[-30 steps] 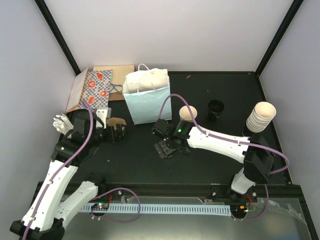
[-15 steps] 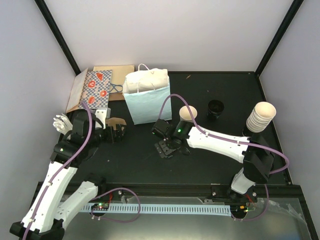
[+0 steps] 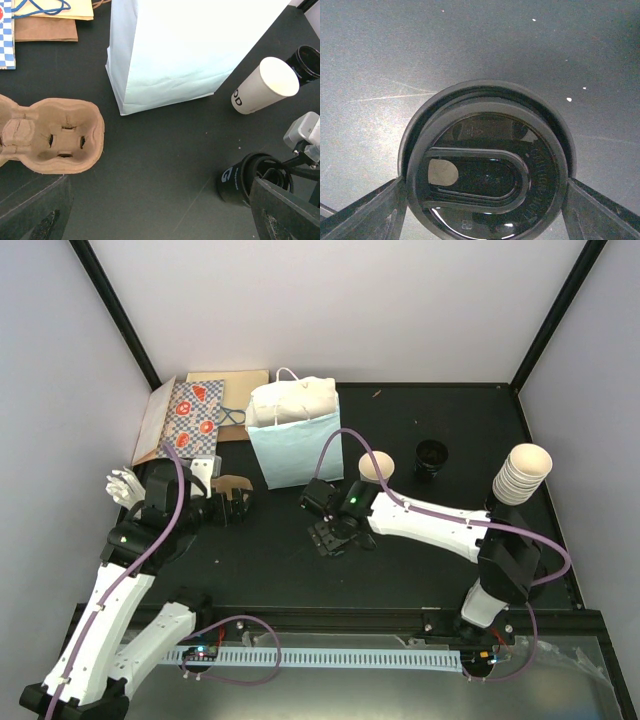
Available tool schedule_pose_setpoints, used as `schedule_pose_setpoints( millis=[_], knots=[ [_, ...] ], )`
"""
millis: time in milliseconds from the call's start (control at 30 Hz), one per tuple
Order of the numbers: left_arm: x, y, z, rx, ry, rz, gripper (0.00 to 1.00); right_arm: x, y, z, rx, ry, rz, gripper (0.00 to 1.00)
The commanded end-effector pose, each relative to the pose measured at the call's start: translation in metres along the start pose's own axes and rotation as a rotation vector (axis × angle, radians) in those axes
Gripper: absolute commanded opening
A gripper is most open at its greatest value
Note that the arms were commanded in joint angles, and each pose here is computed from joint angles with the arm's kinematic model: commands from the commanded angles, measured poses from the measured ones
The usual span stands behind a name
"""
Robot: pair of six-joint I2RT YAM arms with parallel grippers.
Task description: Pack the takeout coffee
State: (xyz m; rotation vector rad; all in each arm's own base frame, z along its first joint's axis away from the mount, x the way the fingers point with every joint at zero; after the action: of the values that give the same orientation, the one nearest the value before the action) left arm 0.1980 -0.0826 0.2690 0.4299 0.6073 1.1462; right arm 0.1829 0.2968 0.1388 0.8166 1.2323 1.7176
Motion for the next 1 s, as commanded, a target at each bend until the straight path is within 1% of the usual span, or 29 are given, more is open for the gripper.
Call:
schedule_pose_setpoints(
  millis=[0, 67, 267, 333, 400, 467, 567, 733, 800, 967],
  knots=[
    [-0.0003, 0.0062, 0.0067, -0.029, -0.017, 0.002, 0.99, 0.007, 0.0013, 0.005, 0.006, -0.012, 0.007, 0.85],
    [-0.0001, 0.0068, 0.0063, -0.03, -0.016, 0.002, 0.99, 0.0071, 0.0025, 0.0063, 0.001, -0.012, 0.006, 0.83],
    [0.0003, 0.0067, 0.0054, -0.028, -0.018, 0.004, 0.99, 0.0068, 0.0049, 0.0095, -0.007, -0.01, -0.003, 0.82],
    [0.0002, 0.0068, 0.0056, -0.029, -0.021, 0.004, 0.99, 0.0074, 0.0051, 0.0108, -0.007, -0.009, -0.004, 0.84],
    [0.0004, 0.0064, 0.0054, -0.027, -0.021, 0.005, 0.99, 0.008, 0.0047, 0.0117, -0.007, -0.007, -0.006, 0.88],
    [0.0005, 0.0061, 0.005, -0.025, -0.022, 0.006, 0.99, 0.0082, 0.0038, 0.0121, -0.007, -0.004, -0.007, 0.88],
    [0.0008, 0.0062, 0.0049, -0.024, -0.023, 0.008, 0.99, 0.0082, 0.0018, 0.0118, -0.003, -0.004, -0.009, 0.85],
    [0.001, 0.006, 0.005, -0.023, -0.024, 0.009, 0.99, 0.0081, 0.0, 0.0116, 0.0, -0.004, -0.013, 0.84],
    [0.0009, 0.0058, 0.0052, -0.023, -0.025, 0.009, 0.99, 0.0073, 0.0007, 0.012, -0.004, -0.005, -0.016, 0.81],
    [0.0017, 0.0051, 0.0041, -0.02, -0.026, 0.013, 0.99, 0.0061, 0.0043, 0.0132, -0.021, -0.008, -0.011, 0.77]
  ],
)
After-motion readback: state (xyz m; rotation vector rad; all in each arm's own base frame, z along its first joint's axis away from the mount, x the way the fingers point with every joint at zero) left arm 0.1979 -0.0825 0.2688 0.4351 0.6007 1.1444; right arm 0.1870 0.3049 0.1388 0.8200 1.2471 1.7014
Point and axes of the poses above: each gripper's point midway between its finger pads, its own y axis back along the fingers, its own x axis along the line the jaws close on, z = x × y, the point moved 3 cm from there along y, back along the fingers, and after that the axes turned 7 degrees about -y, right-handed, at the moved point
